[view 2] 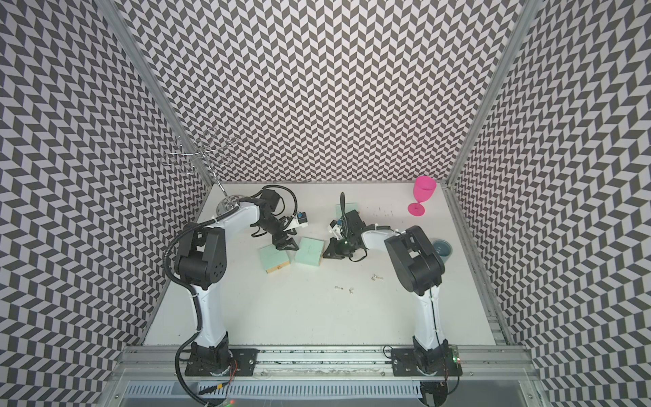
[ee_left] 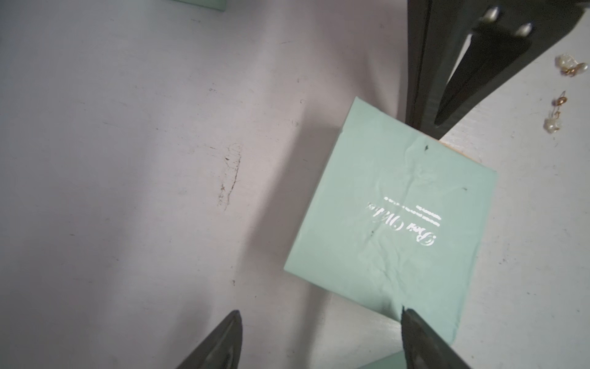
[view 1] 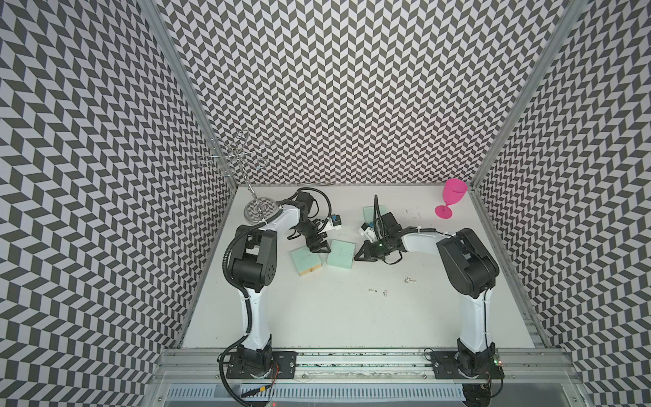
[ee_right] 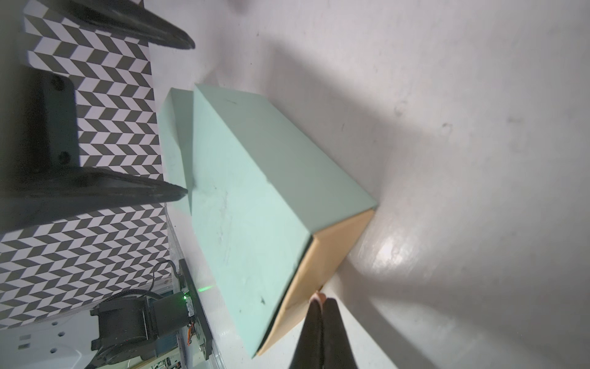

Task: Place the earrings into the drawer-style jewelry box
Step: Open the drawer in the jewelry box.

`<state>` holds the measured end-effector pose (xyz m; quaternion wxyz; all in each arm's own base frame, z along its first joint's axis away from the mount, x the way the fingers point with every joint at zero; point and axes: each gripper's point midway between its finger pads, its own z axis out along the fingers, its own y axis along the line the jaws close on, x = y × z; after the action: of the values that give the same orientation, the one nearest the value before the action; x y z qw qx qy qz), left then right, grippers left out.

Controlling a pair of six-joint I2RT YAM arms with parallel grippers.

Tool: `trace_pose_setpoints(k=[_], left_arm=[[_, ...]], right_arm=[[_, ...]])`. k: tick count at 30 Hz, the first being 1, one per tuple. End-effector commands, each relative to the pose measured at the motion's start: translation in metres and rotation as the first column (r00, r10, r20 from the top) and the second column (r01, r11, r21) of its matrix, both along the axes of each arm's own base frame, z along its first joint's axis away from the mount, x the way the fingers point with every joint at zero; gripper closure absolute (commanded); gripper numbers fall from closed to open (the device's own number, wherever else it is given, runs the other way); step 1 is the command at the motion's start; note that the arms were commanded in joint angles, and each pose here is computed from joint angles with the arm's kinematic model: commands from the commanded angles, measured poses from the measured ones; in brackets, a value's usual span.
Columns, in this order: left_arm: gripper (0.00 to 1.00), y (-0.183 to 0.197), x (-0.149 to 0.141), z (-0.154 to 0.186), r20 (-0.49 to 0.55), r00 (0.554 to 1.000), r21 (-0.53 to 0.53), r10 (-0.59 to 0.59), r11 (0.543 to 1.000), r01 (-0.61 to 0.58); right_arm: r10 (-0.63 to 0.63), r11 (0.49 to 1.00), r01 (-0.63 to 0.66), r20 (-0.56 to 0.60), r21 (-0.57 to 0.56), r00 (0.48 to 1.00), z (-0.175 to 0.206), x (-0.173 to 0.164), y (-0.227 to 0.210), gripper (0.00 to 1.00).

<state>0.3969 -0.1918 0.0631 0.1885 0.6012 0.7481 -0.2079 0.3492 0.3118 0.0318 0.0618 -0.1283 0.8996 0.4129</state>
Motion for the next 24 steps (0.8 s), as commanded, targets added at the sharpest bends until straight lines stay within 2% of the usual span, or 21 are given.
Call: trace_pose_setpoints(k=[1, 4, 8, 24], left_arm=[[0.21, -0.01, 0.008, 0.028, 0.036, 0.999, -0.073, 0.004, 0.997, -0.002], [0.2, -0.02, 0.011, 0.045, 0.055, 0.998, -0.106, 0.0, 0.994, 0.005], [0.2, -0.031, 0.007, 0.048, 0.058, 0.998, -0.11, -0.024, 0.993, 0.03], [0.21, -0.02, -0.014, -0.014, -0.01, 0.998, 0.016, -0.066, 0.998, 0.066]], right_arm=[[0.002, 1.0, -0.001, 0.027, -0.022, 1.0, 0.007, 0.001, -0.006, 1.0], [0.003, 1.0, -0.003, 0.025, -0.019, 1.0, 0.007, 0.001, -0.005, 1.0], [0.005, 1.0, -0.004, 0.036, -0.016, 0.999, 0.012, 0.004, -0.003, 1.0], [0.011, 1.0, -0.01, 0.053, -0.026, 0.999, 0.022, 0.005, -0.003, 1.0]])
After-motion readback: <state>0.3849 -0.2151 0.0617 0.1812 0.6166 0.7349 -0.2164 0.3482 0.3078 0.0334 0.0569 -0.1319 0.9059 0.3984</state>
